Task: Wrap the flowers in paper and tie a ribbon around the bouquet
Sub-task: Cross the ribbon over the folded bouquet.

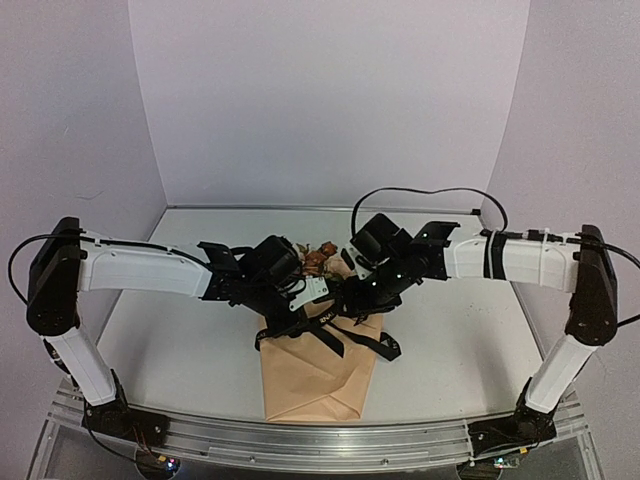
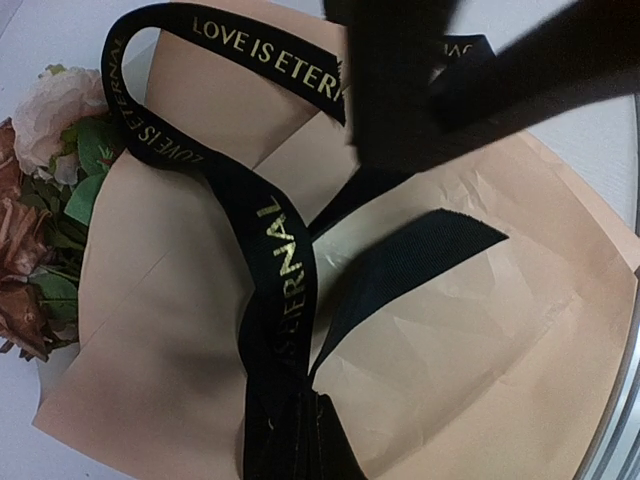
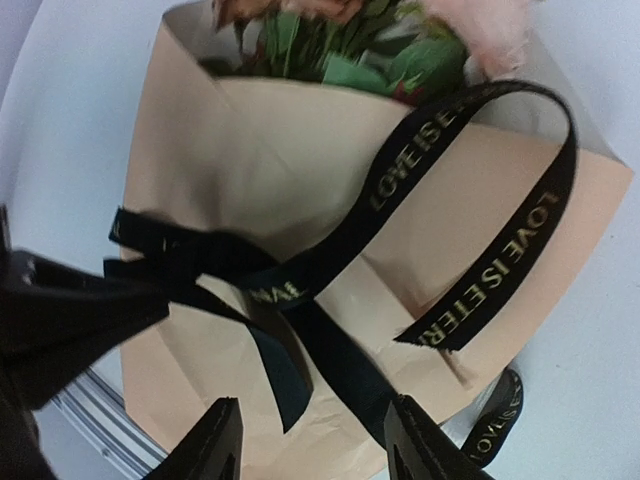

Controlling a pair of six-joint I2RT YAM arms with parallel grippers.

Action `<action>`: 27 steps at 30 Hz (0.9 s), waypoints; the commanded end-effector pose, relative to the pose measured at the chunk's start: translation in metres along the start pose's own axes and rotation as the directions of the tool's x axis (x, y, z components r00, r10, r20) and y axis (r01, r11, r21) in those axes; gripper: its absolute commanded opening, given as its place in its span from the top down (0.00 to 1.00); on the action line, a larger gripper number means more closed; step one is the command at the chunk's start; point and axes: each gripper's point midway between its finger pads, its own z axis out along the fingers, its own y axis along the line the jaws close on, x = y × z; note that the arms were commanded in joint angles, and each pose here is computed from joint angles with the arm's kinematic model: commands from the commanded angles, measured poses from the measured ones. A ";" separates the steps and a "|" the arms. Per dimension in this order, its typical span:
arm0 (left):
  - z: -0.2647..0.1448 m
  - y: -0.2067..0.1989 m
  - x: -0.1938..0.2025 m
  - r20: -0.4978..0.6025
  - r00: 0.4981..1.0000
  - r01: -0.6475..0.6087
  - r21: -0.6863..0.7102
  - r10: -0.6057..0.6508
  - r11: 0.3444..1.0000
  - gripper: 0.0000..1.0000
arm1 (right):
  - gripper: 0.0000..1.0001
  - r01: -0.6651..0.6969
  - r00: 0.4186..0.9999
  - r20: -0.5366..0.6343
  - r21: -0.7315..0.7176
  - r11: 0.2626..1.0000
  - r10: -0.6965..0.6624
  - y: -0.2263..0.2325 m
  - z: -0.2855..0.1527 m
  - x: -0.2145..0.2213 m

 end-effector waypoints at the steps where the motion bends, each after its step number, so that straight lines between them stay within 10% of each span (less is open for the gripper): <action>1: -0.011 0.003 -0.016 0.069 0.997 0.033 0.005 -0.033 0.999 0.98 | 0.52 0.067 0.998 0.020 -0.018 0.998 -0.066 0.004 0.011 0.004; 20: -0.021 -0.002 -0.003 0.135 0.974 0.176 0.048 -0.181 0.983 0.99 | 0.57 0.118 0.992 0.039 -0.028 0.993 -0.117 0.010 0.048 0.027; 27: -0.021 -0.004 -0.004 0.143 0.973 0.177 0.064 -0.184 0.982 0.99 | 0.82 0.098 0.992 0.075 0.024 0.995 -0.100 0.000 0.042 0.022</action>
